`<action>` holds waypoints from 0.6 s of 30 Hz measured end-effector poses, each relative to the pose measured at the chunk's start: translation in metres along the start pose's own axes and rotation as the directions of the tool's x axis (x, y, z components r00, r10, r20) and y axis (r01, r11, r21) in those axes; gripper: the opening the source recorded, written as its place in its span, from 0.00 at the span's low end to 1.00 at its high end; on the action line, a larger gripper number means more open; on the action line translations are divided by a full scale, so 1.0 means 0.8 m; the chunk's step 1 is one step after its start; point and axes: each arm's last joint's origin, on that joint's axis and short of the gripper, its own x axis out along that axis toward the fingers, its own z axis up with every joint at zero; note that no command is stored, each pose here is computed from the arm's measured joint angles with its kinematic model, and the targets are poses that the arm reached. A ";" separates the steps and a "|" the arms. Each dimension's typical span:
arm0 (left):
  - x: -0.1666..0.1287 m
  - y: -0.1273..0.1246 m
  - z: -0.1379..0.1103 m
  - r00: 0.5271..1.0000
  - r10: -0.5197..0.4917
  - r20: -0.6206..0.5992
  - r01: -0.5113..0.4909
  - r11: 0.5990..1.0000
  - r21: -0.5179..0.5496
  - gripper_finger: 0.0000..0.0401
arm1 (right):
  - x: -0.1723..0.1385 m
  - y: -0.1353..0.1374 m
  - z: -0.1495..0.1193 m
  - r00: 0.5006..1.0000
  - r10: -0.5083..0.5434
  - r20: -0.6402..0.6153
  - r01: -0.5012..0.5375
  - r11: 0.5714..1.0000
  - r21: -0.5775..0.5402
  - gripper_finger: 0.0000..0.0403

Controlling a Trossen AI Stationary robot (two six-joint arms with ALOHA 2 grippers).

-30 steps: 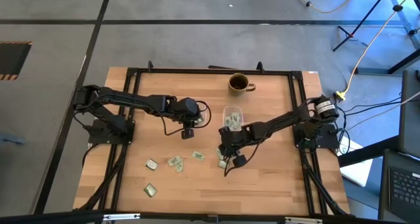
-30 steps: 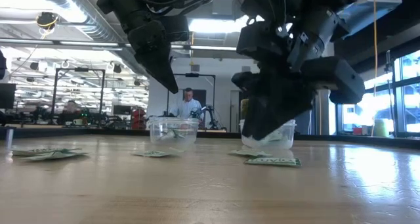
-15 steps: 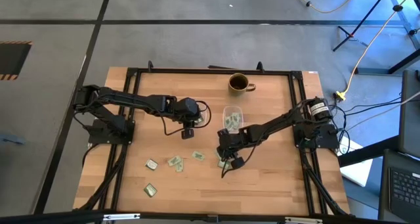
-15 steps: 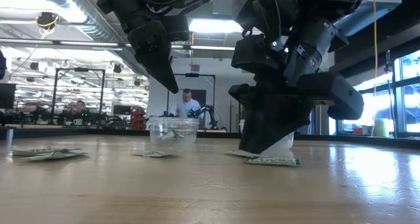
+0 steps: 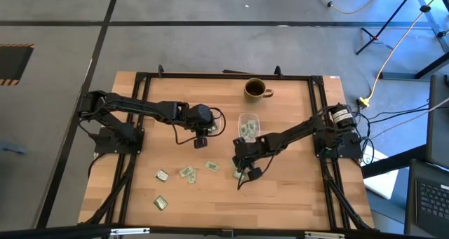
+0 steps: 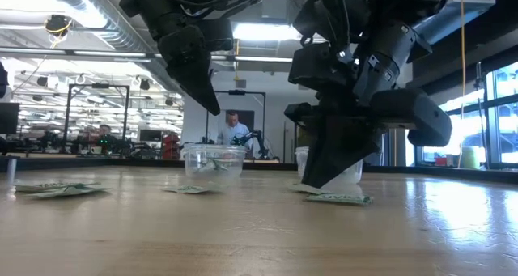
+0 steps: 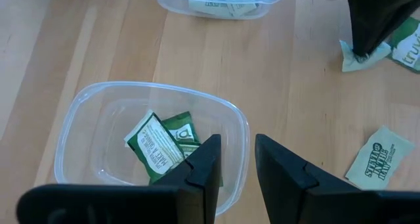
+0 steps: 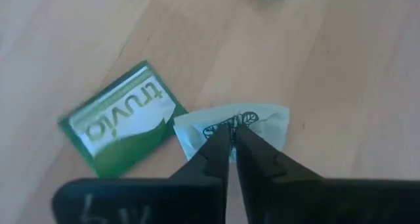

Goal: Pick and place items into bin
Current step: Put the stevia packet into the right transparent bin

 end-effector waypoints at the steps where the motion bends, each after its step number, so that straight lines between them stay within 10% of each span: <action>1: 0.000 0.000 0.000 1.000 0.000 0.000 0.000 1.000 0.000 0.22 | -0.003 0.000 0.000 1.000 0.000 -0.004 0.000 1.000 -0.001 0.05; 18: 0.000 0.000 0.000 1.000 0.000 -0.002 0.000 1.000 0.000 0.22 | -0.114 -0.046 -0.005 0.962 -0.264 -0.072 0.269 0.961 0.070 0.05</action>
